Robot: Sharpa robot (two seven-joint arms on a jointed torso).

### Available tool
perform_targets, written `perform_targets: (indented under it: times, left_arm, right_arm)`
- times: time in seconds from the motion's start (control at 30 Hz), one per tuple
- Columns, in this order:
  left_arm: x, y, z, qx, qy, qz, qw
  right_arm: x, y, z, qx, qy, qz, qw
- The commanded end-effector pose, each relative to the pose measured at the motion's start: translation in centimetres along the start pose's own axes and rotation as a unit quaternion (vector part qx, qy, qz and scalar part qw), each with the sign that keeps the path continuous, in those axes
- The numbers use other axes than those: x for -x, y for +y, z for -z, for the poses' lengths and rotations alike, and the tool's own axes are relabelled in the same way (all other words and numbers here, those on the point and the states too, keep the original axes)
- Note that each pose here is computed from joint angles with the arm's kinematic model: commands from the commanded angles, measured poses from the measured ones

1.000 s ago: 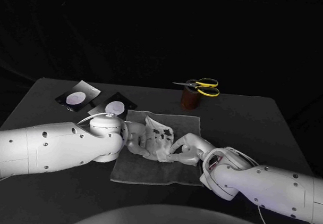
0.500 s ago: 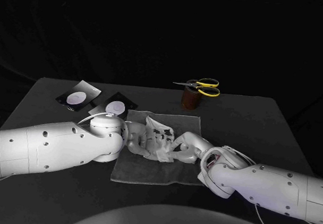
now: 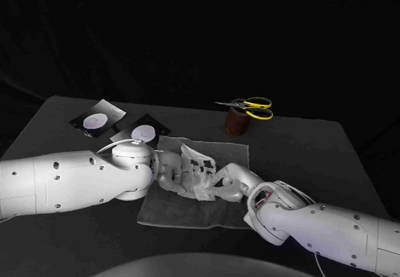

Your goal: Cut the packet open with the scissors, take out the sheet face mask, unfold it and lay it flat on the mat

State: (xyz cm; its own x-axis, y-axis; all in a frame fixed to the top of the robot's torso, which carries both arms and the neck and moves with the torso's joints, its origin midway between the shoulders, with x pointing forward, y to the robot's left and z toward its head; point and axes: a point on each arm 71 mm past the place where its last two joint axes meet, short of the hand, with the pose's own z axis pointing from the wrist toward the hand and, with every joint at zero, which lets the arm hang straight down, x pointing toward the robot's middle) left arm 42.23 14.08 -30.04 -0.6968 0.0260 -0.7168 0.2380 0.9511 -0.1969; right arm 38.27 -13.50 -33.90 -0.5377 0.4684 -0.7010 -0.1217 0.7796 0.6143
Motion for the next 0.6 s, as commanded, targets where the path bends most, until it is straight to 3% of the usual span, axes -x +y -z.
perform_targets:
  times: [0.03, 0.6]
  left_arm:
    - [-2.47, 0.99, -0.17, 0.029, 0.070, -0.023, 0.997]
    - [-2.49, 1.09, -0.14, 0.031, 0.071, -0.022, 0.997]
  right_arm:
    - [-0.97, 0.00, 0.13, 0.000, 0.020, 0.006, 1.000]
    - [-0.33, -0.23, 0.21, 0.004, -0.019, -0.011, 1.000]
